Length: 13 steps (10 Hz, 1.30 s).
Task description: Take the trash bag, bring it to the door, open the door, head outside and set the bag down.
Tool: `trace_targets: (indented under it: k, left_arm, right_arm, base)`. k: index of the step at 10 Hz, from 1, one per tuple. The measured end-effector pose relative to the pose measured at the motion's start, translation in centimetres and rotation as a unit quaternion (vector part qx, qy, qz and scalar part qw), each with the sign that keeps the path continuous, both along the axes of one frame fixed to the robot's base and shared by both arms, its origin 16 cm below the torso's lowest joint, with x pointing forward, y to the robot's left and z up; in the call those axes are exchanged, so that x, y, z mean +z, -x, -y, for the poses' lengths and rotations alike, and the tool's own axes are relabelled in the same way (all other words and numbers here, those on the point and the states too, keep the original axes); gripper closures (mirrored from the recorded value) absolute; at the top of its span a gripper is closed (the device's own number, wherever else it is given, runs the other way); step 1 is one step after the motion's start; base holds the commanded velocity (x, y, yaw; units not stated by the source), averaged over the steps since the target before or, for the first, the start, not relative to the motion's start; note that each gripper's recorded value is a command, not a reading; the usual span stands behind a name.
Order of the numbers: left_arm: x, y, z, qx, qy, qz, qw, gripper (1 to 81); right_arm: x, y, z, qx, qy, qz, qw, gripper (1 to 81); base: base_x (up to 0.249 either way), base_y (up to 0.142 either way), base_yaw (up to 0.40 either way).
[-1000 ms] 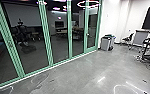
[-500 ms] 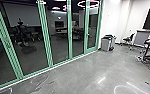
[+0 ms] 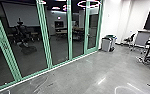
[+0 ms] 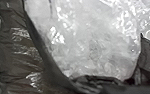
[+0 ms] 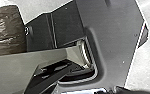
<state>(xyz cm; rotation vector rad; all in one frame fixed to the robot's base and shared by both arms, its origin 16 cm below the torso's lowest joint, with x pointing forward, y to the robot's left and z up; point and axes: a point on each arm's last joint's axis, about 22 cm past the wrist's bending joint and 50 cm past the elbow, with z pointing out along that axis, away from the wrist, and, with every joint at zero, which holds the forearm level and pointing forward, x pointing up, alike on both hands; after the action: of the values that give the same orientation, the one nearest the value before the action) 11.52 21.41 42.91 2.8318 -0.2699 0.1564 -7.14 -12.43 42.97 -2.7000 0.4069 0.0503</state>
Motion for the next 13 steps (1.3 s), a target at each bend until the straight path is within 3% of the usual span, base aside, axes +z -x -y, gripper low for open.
trace_targets:
  k: [13]
  left_arm:
    - [-0.01, -0.04, 0.17, 0.000, 0.001, 0.000, 1.0000, 81.1]
  right_arm:
    - [-0.01, -0.16, 0.04, 0.000, 0.000, 0.000, 1.0000, 1.0]
  base:
    - [0.132, -0.059, 0.000]
